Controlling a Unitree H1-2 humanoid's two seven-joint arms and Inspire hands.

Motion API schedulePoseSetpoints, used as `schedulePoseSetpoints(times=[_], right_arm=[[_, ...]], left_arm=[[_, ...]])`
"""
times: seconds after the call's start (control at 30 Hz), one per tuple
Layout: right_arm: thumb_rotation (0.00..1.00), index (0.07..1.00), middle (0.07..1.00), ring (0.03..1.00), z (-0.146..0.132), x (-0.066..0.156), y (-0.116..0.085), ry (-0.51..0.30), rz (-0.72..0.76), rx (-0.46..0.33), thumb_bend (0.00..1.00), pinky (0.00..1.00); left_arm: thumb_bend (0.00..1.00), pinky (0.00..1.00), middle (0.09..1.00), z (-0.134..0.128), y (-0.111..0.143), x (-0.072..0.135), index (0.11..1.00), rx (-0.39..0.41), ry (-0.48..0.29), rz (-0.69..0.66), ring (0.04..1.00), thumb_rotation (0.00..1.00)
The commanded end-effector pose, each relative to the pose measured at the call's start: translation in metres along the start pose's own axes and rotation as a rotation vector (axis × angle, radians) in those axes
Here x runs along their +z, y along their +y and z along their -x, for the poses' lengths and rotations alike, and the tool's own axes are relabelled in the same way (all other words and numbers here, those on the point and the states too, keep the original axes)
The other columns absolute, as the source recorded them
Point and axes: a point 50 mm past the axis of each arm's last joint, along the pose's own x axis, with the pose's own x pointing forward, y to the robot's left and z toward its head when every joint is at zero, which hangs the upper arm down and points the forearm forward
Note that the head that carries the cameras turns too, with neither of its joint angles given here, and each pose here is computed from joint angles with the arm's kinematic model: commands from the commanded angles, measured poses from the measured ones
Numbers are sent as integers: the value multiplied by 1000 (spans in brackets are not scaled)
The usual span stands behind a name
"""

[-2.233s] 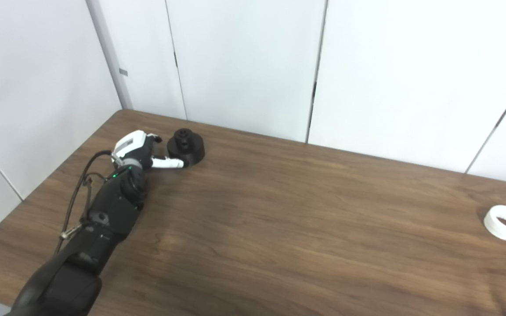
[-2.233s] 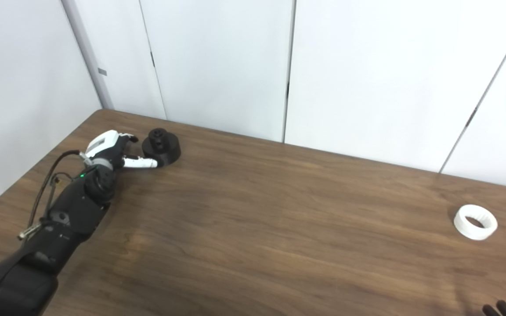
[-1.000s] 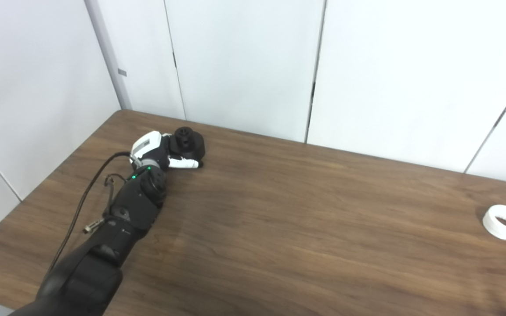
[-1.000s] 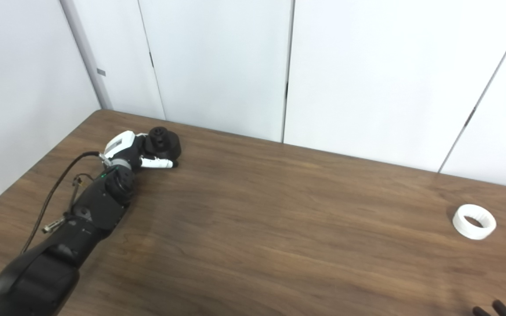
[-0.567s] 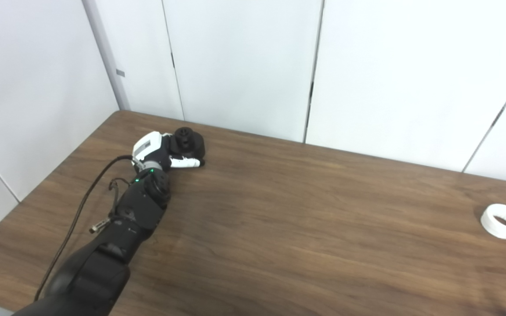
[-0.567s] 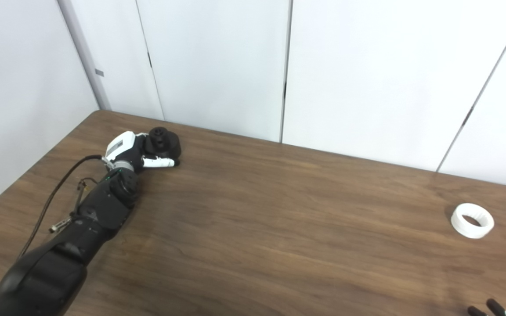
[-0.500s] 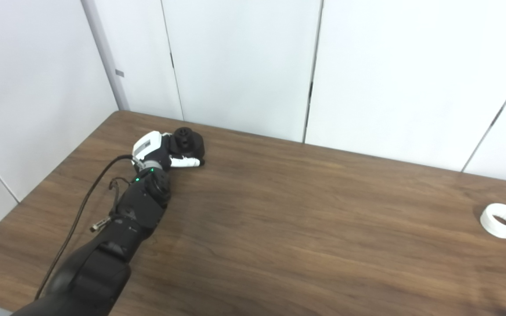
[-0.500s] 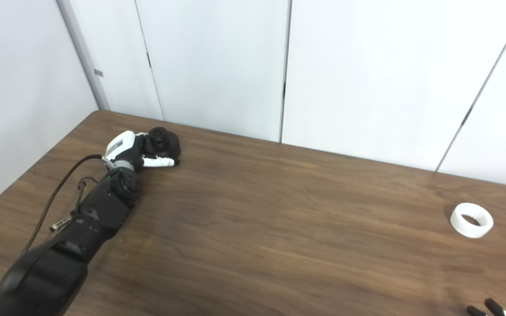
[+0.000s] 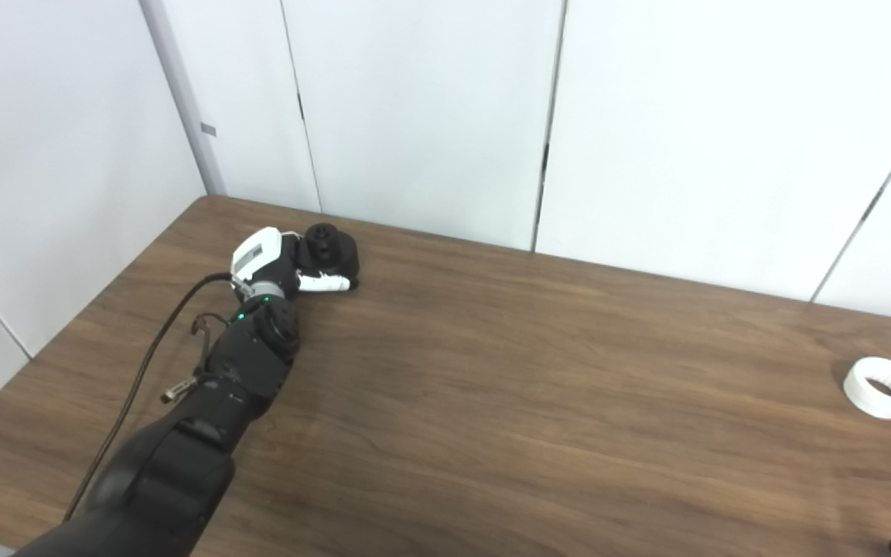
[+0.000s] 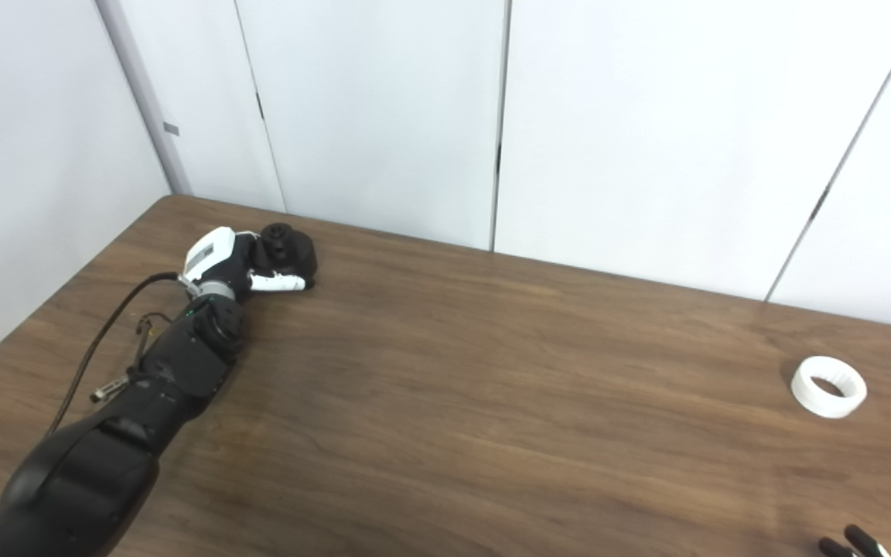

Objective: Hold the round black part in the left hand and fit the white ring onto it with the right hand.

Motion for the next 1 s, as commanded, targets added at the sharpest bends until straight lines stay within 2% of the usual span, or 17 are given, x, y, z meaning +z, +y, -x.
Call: schedulePoseSetpoints(times=[0.0, 0.07, 0.13, 0.67, 0.83, 0.97], right_arm=[[1000, 859, 818, 925, -2, 6, -1, -24, 6, -14, 560, 1000], [1000, 860, 819, 926, -1, 7, 0, -27, 8, -12, 551, 1000], [1000, 857, 819, 925, -1, 7, 0, -28, 9, -10, 549, 1000], [1000, 828, 800, 899, -2, 7, 2, -33, 25, -2, 520, 1000], [1000, 825, 799, 899, -3, 10, 6, -32, 23, 4, 518, 1000], [1000, 828, 799, 889, -3, 10, 9, -33, 36, 11, 517, 1000]], left_arm=[[694, 1000, 843, -8, 13, 16, 554, 74, -55, 29, 938, 140], [560, 1000, 814, -7, 11, 15, 495, 96, -64, 56, 933, 71], [533, 1000, 805, -7, 10, 14, 483, 106, -64, 68, 935, 56], [524, 1000, 774, -1, 15, 9, 482, 143, -86, 48, 918, 53], [524, 1000, 772, 9, 23, 13, 482, 156, -137, 80, 919, 52], [524, 1000, 773, 28, 28, 21, 482, 169, -189, 108, 912, 52]])
